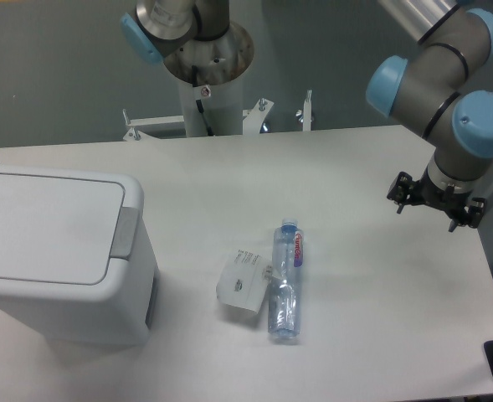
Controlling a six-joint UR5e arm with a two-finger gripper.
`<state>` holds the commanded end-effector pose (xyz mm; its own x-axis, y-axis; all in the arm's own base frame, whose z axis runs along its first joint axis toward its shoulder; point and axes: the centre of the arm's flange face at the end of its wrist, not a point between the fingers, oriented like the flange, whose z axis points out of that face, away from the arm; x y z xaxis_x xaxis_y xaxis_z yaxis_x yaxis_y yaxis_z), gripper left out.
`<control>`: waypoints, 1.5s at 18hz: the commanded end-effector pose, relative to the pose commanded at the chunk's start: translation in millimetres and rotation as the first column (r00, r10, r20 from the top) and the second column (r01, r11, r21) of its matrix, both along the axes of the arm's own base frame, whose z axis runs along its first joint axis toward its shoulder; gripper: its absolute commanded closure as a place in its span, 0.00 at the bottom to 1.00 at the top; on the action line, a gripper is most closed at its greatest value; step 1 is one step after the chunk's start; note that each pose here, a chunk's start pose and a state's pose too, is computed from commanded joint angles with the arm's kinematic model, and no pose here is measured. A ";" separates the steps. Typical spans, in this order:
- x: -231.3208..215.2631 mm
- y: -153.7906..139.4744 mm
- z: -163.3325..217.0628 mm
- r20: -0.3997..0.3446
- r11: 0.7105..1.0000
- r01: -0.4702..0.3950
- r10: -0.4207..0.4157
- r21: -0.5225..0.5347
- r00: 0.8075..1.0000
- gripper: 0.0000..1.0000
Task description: Open the trash can
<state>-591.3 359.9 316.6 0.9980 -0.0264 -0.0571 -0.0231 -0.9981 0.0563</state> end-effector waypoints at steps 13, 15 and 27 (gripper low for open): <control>6.1 1.3 -3.8 0.010 1.000 -0.006 0.006 0.000 1.000 0.00; 6.0 2.4 -1.3 -0.012 1.000 -0.007 0.007 0.018 1.000 0.00; 66.9 32.9 9.7 -0.039 0.958 -0.102 0.116 0.267 0.992 0.00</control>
